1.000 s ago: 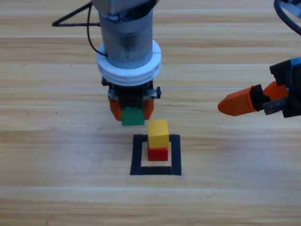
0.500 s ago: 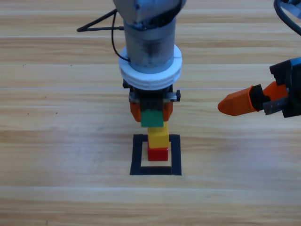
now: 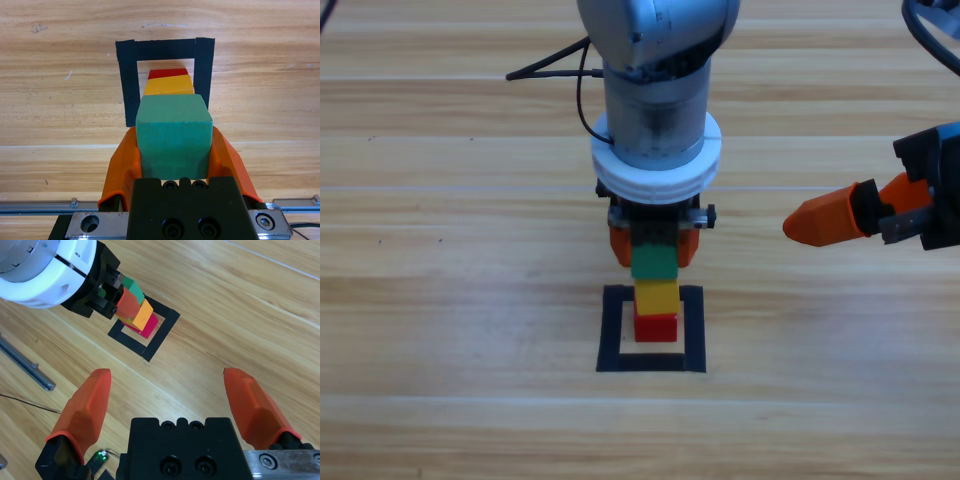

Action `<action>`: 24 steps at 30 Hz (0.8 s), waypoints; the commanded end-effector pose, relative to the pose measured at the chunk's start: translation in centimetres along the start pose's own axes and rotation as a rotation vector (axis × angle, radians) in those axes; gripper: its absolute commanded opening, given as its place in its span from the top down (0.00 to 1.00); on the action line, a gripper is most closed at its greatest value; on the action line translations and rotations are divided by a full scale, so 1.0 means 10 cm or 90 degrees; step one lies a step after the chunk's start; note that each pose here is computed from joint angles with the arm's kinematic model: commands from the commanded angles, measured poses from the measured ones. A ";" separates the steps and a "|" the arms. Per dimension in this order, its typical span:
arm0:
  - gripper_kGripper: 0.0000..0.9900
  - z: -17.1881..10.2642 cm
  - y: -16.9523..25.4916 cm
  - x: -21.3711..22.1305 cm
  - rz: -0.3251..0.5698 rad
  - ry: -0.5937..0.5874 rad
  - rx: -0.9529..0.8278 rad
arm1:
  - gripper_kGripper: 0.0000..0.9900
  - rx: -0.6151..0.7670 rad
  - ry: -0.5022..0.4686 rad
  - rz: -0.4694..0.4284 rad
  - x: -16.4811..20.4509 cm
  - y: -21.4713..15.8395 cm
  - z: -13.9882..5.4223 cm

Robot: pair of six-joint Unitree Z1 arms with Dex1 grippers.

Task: Stack the blocks in the rectangular block: red at the bottom, yellow in the middle, green on top

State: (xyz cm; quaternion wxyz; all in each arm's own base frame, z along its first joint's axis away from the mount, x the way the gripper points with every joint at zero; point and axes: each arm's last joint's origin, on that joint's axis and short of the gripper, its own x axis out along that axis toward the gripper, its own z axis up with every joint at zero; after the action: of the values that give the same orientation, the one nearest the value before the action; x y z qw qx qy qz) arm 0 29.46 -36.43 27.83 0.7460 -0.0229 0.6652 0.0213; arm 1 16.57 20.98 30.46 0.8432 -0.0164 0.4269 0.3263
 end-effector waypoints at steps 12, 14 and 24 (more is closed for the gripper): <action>1.00 -0.04 -0.14 0.29 0.036 0.014 0.024 | 0.00 -0.017 0.035 0.002 0.17 0.02 -0.10; 1.00 -0.04 -0.13 0.30 0.038 0.014 0.024 | 0.00 -0.017 0.035 0.002 0.17 0.02 -0.10; 1.00 -0.04 -0.12 0.31 0.044 0.016 0.026 | 0.00 -0.018 0.036 0.003 0.17 0.03 -0.10</action>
State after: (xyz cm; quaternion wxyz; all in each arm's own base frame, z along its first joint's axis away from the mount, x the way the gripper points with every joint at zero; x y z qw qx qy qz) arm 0 29.75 -36.79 27.11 0.7452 -0.0169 0.6662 0.0226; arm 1 16.57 20.98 30.46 0.8432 -0.0164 0.4269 0.3263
